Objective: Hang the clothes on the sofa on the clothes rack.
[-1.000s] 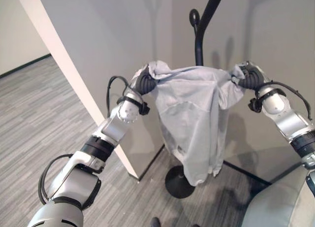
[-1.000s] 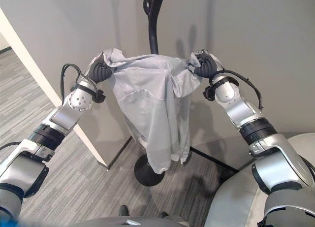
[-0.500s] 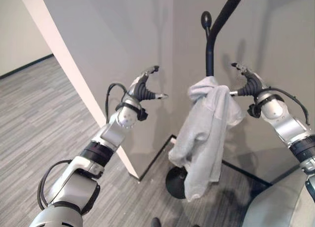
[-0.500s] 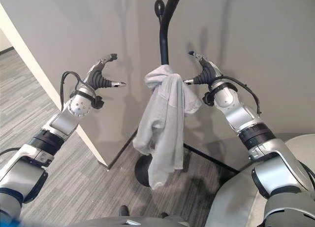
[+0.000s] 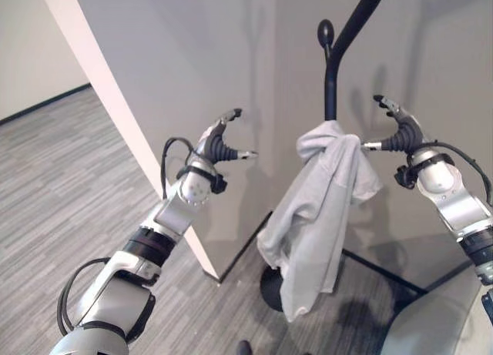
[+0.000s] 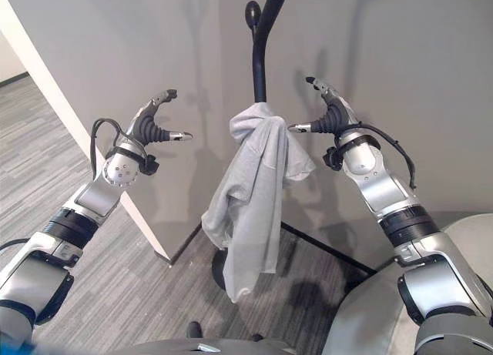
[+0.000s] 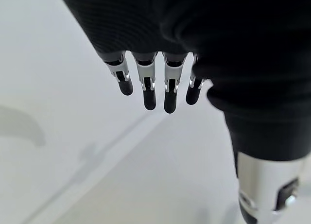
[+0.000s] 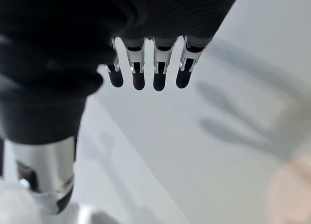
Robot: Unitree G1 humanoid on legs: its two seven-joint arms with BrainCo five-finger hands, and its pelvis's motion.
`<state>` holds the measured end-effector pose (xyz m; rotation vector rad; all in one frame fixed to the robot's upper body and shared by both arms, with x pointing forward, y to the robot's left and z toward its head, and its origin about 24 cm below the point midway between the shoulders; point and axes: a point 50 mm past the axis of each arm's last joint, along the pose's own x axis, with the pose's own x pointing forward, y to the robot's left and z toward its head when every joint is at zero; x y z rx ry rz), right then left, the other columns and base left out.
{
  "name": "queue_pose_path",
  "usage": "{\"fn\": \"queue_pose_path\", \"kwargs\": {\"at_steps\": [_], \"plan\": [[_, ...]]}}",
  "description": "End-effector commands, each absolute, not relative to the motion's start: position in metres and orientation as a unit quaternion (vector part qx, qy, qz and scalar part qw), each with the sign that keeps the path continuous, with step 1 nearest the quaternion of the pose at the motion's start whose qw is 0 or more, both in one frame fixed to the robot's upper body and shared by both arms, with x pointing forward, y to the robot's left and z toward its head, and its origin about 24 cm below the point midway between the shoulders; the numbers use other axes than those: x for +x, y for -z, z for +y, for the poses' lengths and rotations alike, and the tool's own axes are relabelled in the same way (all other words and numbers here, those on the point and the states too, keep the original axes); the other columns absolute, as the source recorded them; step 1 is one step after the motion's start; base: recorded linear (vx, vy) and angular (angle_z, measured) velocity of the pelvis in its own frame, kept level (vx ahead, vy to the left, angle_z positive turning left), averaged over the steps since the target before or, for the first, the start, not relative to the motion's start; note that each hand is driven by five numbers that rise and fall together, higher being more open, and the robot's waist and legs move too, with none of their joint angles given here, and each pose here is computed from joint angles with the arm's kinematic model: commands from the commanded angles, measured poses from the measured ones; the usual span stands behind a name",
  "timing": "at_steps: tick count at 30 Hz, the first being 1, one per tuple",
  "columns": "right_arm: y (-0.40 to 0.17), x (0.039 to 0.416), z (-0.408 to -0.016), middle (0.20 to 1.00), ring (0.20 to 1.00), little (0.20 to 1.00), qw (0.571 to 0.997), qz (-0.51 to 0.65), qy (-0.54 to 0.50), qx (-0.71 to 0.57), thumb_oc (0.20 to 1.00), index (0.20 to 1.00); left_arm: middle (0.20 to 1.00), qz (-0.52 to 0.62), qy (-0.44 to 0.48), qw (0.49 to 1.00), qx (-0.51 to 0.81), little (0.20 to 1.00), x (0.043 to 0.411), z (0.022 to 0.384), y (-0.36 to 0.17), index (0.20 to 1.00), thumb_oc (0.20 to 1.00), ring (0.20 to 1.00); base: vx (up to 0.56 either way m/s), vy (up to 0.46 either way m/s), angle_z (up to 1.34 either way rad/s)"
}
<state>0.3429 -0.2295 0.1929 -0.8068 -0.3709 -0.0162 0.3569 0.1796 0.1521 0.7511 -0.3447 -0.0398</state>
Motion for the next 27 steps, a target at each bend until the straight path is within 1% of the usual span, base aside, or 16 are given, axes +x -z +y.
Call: {"fn": "queue_pose_path", "kwargs": {"at_steps": [1,6,9,14,15,19,20,23,24,27], "plan": [[-0.229,0.329,-0.24,1.0,1.0,1.0,0.887,-0.269,0.066,-0.369,1.0,1.0,1.0,-0.21,-0.013,0.918,0.337,1.0,0.364,0.183,-0.179,1.0,1.0,1.0,0.0,0.0,0.0],[-0.239,0.309,-0.246,1.0,1.0,1.0,0.878,-0.318,0.099,-0.344,1.0,1.0,1.0,-0.242,-0.027,0.927,0.286,1.0,0.354,0.188,-0.189,1.0,1.0,1.0,0.0,0.002,-0.01],[-0.239,0.282,-0.261,1.0,1.0,1.0,0.872,-0.343,0.128,-0.324,1.0,1.0,1.0,-0.277,-0.026,0.936,0.217,1.0,0.331,0.202,-0.196,1.0,1.0,1.0,0.0,0.0,0.0],[-0.205,0.252,-0.29,1.0,1.0,1.0,0.892,-0.284,0.157,-0.315,1.0,1.0,1.0,-0.26,-0.05,0.934,0.239,1.0,0.297,0.24,-0.182,1.0,1.0,1.0,0.01,0.014,-0.03],[-0.204,0.251,-0.289,1.0,1.0,1.0,0.893,-0.282,0.156,-0.315,1.0,1.0,1.0,-0.258,-0.049,0.935,0.239,1.0,0.296,0.24,-0.181,1.0,1.0,1.0,0.0,0.015,-0.04],[-0.159,0.23,-0.301,1.0,1.0,1.0,0.927,-0.197,0.147,-0.285,1.0,1.0,1.0,-0.178,-0.087,0.948,0.251,1.0,0.266,0.275,-0.143,1.0,1.0,1.0,-0.01,0.024,-0.04],[-0.13,0.22,-0.304,1.0,1.0,1.0,0.951,-0.147,0.142,-0.232,1.0,1.0,1.0,-0.124,-0.101,0.958,0.237,1.0,0.249,0.286,-0.116,1.0,1.0,1.0,-0.03,0.034,-0.04],[-0.086,0.207,-0.297,1.0,1.0,1.0,0.977,-0.068,0.12,-0.165,1.0,1.0,1.0,-0.017,-0.132,0.978,0.158,1.0,0.223,0.293,-0.061,1.0,1.0,1.0,-0.02,0.031,-0.06],[-0.064,0.197,-0.294,1.0,1.0,1.0,0.985,-0.028,0.111,-0.133,1.0,1.0,1.0,0.039,-0.142,0.978,0.148,1.0,0.207,0.298,-0.036,1.0,1.0,1.0,-0.04,0.03,-0.07],[-0.023,0.175,-0.29,1.0,1.0,1.0,0.989,0.067,0.086,-0.1,1.0,1.0,1.0,0.157,-0.133,0.964,0.169,1.0,0.168,0.305,0.009,1.0,1.0,1.0,-0.04,0.039,0.0]]}}
